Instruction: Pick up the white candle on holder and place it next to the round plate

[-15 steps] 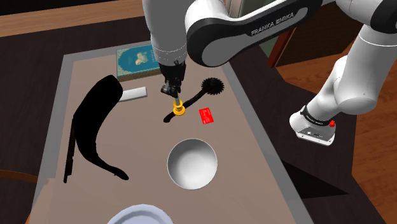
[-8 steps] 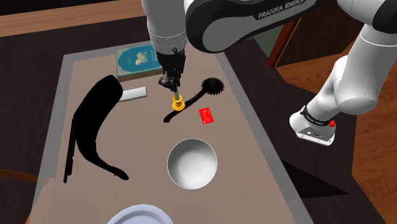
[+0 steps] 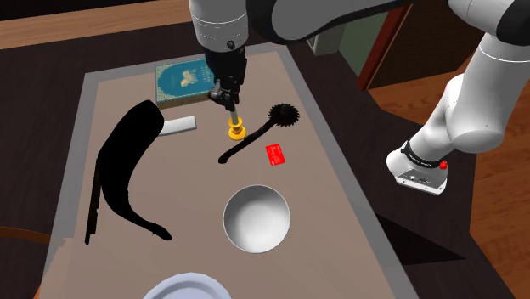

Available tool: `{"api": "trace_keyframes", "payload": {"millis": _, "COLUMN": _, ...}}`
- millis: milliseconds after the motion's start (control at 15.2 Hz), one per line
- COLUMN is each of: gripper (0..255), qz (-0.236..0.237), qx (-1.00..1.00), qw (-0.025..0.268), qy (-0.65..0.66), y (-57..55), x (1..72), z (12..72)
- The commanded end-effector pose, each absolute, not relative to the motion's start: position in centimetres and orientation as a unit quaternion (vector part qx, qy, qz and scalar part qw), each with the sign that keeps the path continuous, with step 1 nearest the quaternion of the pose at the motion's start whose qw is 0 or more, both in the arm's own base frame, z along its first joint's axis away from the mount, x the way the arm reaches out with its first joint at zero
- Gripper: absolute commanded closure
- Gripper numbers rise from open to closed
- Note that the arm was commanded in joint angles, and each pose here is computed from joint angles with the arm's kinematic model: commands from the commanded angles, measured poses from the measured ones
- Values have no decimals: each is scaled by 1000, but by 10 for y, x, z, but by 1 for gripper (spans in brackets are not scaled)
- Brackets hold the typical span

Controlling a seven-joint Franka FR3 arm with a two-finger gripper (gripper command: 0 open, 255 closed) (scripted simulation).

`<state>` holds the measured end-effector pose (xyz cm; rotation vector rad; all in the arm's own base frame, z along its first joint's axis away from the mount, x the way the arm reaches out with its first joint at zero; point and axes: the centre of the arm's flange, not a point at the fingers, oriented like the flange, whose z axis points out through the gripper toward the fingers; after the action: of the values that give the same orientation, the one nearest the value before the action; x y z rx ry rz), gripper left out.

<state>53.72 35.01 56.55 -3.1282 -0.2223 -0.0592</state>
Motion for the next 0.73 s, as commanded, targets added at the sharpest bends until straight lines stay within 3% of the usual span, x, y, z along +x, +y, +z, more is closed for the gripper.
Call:
{"api": "trace_keyframes", "payload": {"millis": 0, "gripper": 255, "qz": -19, "qx": -997, "qw": 2, "qy": -71, "y": 351, "x": 537, "z": 576}}
{"api": "trace_keyframes", "payload": {"millis": 396, "gripper": 255, "qz": -19, "qx": -997, "qw": 2, "qy": -71, "y": 351, "x": 537, "z": 606}}
{"api": "trace_keyframes", "payload": {"millis": 660, "gripper": 255, "qz": -19, "qx": -997, "qw": 2, "qy": -71, "y": 389, "x": 505, "z": 590}}
